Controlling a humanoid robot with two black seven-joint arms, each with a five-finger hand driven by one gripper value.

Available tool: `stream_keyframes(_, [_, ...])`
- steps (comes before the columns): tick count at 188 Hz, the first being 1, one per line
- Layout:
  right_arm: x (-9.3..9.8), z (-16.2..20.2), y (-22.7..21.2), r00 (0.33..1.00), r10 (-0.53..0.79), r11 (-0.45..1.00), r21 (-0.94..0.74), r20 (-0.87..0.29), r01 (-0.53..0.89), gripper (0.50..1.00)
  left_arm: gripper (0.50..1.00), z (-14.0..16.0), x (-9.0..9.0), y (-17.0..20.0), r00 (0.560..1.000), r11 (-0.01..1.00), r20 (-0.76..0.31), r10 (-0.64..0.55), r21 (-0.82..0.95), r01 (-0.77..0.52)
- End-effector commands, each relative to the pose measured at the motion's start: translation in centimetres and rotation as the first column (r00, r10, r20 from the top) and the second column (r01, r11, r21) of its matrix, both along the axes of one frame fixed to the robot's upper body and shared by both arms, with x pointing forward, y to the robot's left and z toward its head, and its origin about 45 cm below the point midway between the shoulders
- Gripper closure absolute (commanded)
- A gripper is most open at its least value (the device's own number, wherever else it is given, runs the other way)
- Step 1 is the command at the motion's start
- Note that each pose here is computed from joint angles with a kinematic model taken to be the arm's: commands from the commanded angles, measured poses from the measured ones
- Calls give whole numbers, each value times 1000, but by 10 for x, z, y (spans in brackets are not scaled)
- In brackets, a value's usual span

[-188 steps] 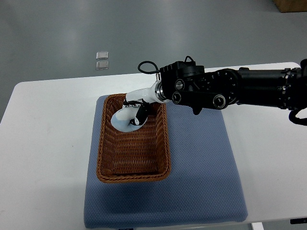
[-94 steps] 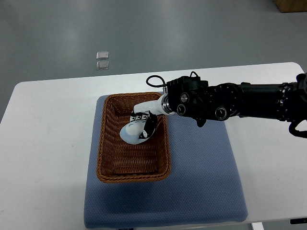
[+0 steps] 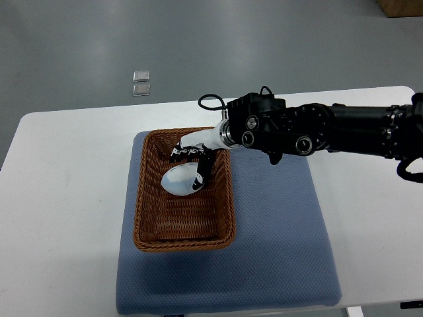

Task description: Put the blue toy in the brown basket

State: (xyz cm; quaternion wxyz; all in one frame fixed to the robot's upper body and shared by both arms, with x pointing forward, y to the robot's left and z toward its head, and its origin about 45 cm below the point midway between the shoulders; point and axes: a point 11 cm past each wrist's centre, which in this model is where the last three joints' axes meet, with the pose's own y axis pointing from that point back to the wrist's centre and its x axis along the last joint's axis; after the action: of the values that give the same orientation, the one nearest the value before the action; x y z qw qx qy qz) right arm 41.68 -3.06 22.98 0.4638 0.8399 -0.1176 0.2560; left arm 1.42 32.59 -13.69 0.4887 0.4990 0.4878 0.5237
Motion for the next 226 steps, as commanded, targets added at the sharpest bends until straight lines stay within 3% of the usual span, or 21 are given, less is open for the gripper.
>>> stream_keyframes(1, [4,13,4,1000,9,1000,3,19,-9,611,500,0,0,0,1000,1000,1,2,0,-2])
stream_keyframes(34, [13,50,16,999,-19,993,113,37,15,611,500,0,0,0,1000,1000,1,2,0,-2])
stream_keyframes(59, [42,92,-17,988,-144,952,280,50,125,609,500,0,0,0,1000,1000,-1,-2,0,2])
stream_keyframes(99, [68,94,-93,936,-344,776,540,-70,325,607,500,0,0,-1,1000,1000,-2,-4,-1,4])
stream_keyframes(137, [74,55,-150,811,-490,435,717,-319,544,605,500,0,0,-1,1000,1000,-2,-5,-3,5])
stream_keyframes(159, [72,39,-157,737,-454,148,774,-500,616,605,500,0,0,-1,1000,1000,0,-5,-3,5])
stream_keyframes(192, [66,7,-174,601,-353,-209,686,-717,697,605,500,0,-1,-1,1000,1000,-3,-8,-1,8])
stream_keyframes(226, [63,-31,-197,470,-319,-371,565,-823,737,603,500,0,0,-1,1000,1000,-1,-8,-1,8])
